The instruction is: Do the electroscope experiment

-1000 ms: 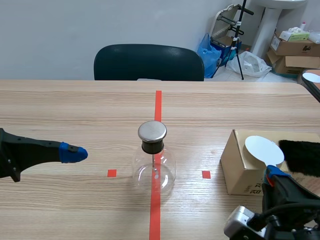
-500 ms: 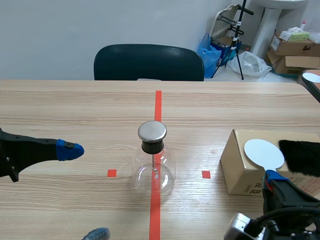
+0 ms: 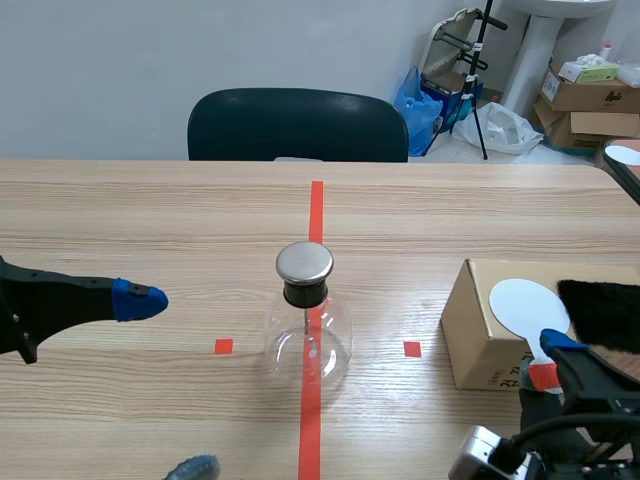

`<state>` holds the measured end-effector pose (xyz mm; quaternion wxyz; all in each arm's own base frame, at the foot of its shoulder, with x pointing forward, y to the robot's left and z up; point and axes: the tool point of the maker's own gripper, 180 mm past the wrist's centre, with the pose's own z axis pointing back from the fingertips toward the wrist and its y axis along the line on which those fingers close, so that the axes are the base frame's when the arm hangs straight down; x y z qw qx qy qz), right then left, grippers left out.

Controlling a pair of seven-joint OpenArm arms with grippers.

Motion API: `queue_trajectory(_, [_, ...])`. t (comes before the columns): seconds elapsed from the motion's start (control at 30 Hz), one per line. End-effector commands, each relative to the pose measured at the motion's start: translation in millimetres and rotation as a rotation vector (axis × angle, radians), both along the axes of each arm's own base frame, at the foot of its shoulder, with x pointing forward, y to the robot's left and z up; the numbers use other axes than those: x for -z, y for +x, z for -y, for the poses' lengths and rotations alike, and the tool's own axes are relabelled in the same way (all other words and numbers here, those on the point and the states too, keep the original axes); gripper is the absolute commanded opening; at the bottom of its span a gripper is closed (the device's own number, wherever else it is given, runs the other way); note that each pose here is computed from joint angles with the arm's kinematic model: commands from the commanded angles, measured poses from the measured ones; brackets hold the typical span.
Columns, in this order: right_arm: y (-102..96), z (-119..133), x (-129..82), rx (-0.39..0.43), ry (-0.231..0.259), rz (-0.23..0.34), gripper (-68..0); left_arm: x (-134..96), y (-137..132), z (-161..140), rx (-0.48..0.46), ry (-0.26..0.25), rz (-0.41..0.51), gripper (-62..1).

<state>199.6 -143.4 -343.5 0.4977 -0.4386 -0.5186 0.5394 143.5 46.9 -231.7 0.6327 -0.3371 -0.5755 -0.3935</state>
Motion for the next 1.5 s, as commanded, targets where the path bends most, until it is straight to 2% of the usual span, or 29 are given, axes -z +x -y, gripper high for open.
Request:
queue_trajectory(0.0, [2.2,3.0,-12.8,-0.005,-0.031,0.065,-35.0,-4.8,-0.3,2.3,-0.001,-0.031,0.003,1.4])
queue_trajectory(0.07, [2.2,2.9,-12.8,-0.004,-0.03,0.065,-29.1,-4.8,-0.3,2.3,-0.001,-0.031,0.003,1.4])
queue_trajectory(0.23, [2.6,8.2,-12.7,0.025,-0.031,0.064,-6.7,-4.9,-0.3,2.3,-0.001,-0.031,0.003,1.4])
queue_trajectory(0.33, [2.6,8.2,-12.7,0.025,-0.032,0.064,0.4,-4.9,-0.3,2.3,-0.001,-0.031,0.003,1.4])
queue_trajectory(1.47, [2.4,5.2,-12.5,0.008,-0.034,0.063,0.4,-4.9,-0.3,2.3,-0.001,-0.031,0.003,1.4])
